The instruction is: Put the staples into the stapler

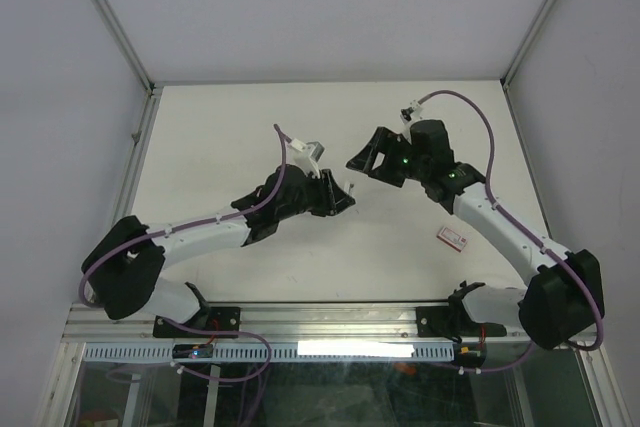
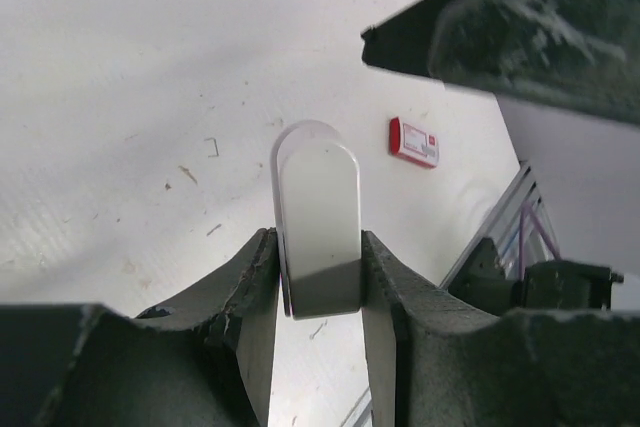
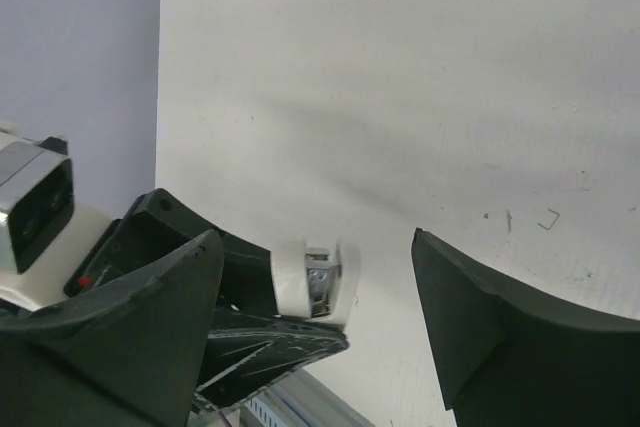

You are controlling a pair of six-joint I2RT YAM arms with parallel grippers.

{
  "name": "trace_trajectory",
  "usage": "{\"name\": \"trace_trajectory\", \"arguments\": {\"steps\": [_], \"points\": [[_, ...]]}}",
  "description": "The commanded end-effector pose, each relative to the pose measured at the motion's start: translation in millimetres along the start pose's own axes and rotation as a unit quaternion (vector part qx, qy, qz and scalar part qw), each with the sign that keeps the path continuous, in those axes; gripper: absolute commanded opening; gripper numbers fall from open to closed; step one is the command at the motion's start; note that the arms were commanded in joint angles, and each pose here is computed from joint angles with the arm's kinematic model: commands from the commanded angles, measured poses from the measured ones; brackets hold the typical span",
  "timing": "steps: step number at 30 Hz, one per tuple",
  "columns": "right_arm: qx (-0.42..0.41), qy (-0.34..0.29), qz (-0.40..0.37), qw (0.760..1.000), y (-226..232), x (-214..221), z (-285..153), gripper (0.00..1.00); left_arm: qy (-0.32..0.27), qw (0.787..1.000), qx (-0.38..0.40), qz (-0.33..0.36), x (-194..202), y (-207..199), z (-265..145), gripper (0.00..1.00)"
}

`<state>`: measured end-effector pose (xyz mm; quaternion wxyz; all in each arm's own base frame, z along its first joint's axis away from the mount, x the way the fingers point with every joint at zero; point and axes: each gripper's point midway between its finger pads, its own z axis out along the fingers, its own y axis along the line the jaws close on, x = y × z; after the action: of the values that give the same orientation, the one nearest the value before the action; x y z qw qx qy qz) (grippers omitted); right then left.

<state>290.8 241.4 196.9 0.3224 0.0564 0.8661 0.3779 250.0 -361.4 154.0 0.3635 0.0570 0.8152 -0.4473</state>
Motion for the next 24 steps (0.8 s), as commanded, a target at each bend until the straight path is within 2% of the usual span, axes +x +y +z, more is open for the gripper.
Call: {"name": "trace_trajectory", "arguments": {"steps": [1,5,9,13,18,24], "points": [[-0.063,0.031,-0.037,0.997,23,-9,-28,0.78,-0.01,0.993,0.054,0.101,-29,-39,-32,0.0],[-0.086,0.048,-0.052,0.994,26,-6,-48,0.77,0.021,0.982,0.068,0.174,-35,-56,-55,0.0],[-0.085,0.047,-0.049,0.994,25,-6,-63,0.81,0.057,0.954,0.137,0.262,-28,-79,-75,0.0],[-0.126,0.082,-0.038,0.988,38,8,-72,0.83,0.045,0.943,0.155,0.292,-33,-88,-86,0.0],[-0.203,0.147,-0.015,0.968,59,29,-81,0.76,0.045,0.923,0.168,0.343,-34,-94,-100,0.0],[-0.236,0.153,-0.003,0.96,71,32,-91,0.7,0.046,0.909,0.137,0.392,-38,-80,-106,0.0]]}}
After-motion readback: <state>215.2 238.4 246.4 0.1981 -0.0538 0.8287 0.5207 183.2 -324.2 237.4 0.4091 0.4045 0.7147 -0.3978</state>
